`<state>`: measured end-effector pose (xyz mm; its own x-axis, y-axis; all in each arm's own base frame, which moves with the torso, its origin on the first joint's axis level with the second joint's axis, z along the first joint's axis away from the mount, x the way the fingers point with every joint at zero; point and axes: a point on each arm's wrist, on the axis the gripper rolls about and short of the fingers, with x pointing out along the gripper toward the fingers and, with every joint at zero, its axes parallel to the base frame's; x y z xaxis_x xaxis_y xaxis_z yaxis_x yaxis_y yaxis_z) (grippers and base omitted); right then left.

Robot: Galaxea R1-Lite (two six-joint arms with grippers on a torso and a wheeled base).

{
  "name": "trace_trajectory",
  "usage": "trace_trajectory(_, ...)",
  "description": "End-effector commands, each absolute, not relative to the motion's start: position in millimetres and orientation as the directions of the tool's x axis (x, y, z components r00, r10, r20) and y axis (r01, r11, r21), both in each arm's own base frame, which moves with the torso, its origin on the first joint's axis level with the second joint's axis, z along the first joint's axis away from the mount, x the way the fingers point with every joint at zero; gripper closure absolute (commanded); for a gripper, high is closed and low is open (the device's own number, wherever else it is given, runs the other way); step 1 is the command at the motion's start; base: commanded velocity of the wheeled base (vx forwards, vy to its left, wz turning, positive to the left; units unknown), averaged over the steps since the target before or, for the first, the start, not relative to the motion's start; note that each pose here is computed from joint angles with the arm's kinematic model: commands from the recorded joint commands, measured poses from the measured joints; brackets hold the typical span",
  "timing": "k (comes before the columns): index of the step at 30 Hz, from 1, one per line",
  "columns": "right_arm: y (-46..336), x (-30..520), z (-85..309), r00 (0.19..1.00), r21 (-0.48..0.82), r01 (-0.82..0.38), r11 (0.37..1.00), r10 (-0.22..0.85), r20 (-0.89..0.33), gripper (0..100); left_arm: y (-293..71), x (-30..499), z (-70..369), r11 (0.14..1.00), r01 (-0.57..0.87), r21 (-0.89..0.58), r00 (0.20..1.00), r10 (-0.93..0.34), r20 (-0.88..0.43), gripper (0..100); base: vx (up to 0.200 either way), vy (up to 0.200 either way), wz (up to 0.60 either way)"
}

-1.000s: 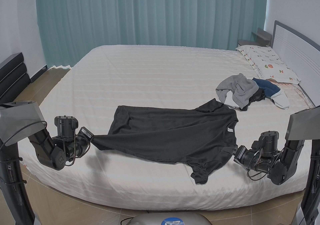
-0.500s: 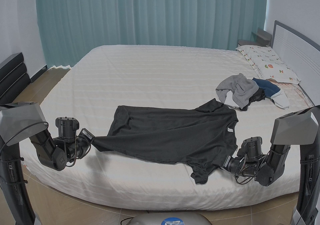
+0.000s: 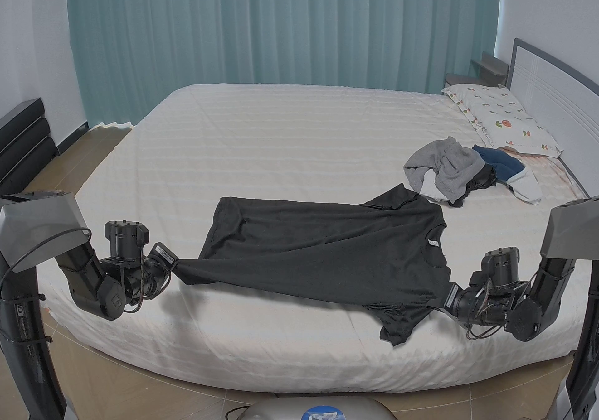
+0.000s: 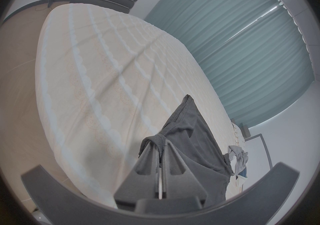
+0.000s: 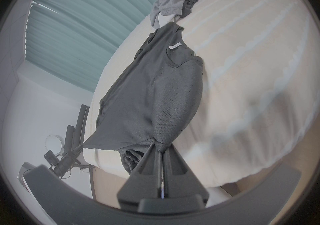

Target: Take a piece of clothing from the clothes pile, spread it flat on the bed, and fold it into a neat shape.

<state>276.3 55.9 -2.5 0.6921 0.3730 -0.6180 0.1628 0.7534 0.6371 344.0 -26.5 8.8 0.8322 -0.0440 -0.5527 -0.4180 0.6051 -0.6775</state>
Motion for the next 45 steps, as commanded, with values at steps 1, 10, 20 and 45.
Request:
trace_trajectory(1,39.9,258.6,20.3,0.722,0.632,0.133,0.763,0.362,-0.59,100,-28.9,334.9,8.6,0.639,-0.412,-0.65,0.821,-0.05,-0.569,100,0.0,0.0,0.0)
trace_trajectory(10,30.8,246.3,35.4,0.691,0.56,0.11,0.821,0.342,-0.636,100,-41.9,319.9,5.8,0.713,-0.376,-0.592,0.794,-0.082,-0.603,100,0.0,0.0,0.0)
trace_trajectory(20,29.5,256.6,11.7,0.61,0.48,0.089,0.873,0.334,-0.719,0,-41.7,318.0,0.1,0.732,-0.39,-0.558,0.766,-0.078,-0.638,100,0.0,0.0,0.0)
trace_trajectory(45,95.7,255.3,18.0,0.562,0.68,0.091,0.728,0.526,-0.639,0,-40.7,322.2,-6.5,0.731,-0.396,-0.556,0.764,-0.075,-0.641,100,0.0,0.0,0.0)
